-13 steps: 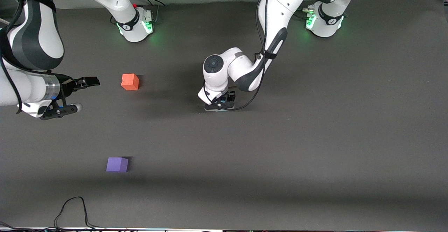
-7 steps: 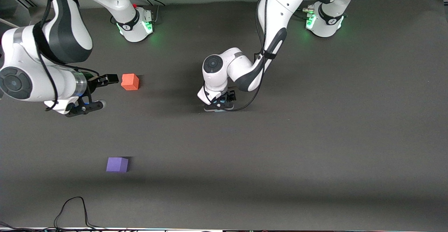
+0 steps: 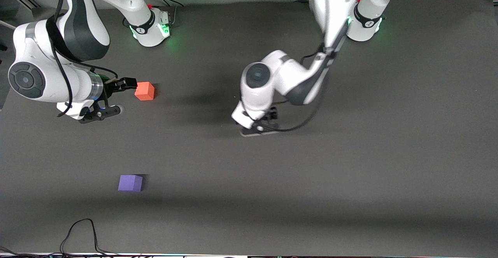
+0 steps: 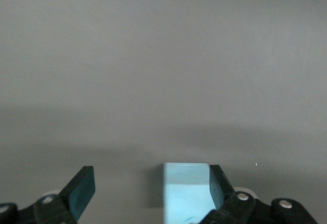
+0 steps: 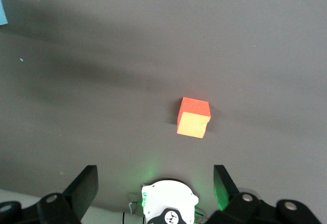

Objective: Place blue block between orange and purple blocks
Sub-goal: 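Set the blue block down, open the left gripper and withdraw, then lower the right gripper over the blue block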

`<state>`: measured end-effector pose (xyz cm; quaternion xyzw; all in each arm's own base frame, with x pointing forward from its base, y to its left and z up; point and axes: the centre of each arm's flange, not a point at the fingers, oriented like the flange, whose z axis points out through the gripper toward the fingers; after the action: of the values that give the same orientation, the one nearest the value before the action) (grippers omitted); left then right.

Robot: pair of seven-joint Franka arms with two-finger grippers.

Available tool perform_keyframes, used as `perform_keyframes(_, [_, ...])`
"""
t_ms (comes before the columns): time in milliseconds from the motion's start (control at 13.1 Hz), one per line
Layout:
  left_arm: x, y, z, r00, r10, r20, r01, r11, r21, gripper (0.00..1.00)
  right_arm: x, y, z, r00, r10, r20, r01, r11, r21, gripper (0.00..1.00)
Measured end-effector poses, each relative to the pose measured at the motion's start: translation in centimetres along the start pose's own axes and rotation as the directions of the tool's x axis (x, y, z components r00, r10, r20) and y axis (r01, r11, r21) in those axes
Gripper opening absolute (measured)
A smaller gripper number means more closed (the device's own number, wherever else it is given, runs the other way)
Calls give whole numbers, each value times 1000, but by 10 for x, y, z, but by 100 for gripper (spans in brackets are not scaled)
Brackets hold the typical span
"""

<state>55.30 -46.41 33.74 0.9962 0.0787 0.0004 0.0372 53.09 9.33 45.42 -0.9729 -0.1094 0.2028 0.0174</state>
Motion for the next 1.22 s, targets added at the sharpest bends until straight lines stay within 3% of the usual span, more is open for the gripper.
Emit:
perform_keyframes(153, [49,-69,-45,999,-8,33,9,1000,-13,100,2,-9,2,1000,23,-8,-23,1000,21,100])
perform_keyframes(383, [90,-181,-81,997,23,79,-23,1000,-3,100,4,-60,1,995,92,-29,-91,995,51,100])
perform_keyframes(536, [104,-257,-106,987,83,140,-85,996,5,100,0,-129,-3,986,150,-68,-148,988,38,100])
perform_keyframes(689, [112,-322,-138,977,135,162,-135,991,-9,100,-16,-227,-1,970,195,-144,-193,981,33,100])
perform_keyframes(995, [107,-398,-200,966,213,144,-211,977,-32,100,-61,-395,1,935,265,-234,-249,964,96,100])
perform_keyframes(1224, [92,-430,-249,970,225,87,-224,974,-22,100,-49,-409,-1,937,266,-225,-245,962,118,100])
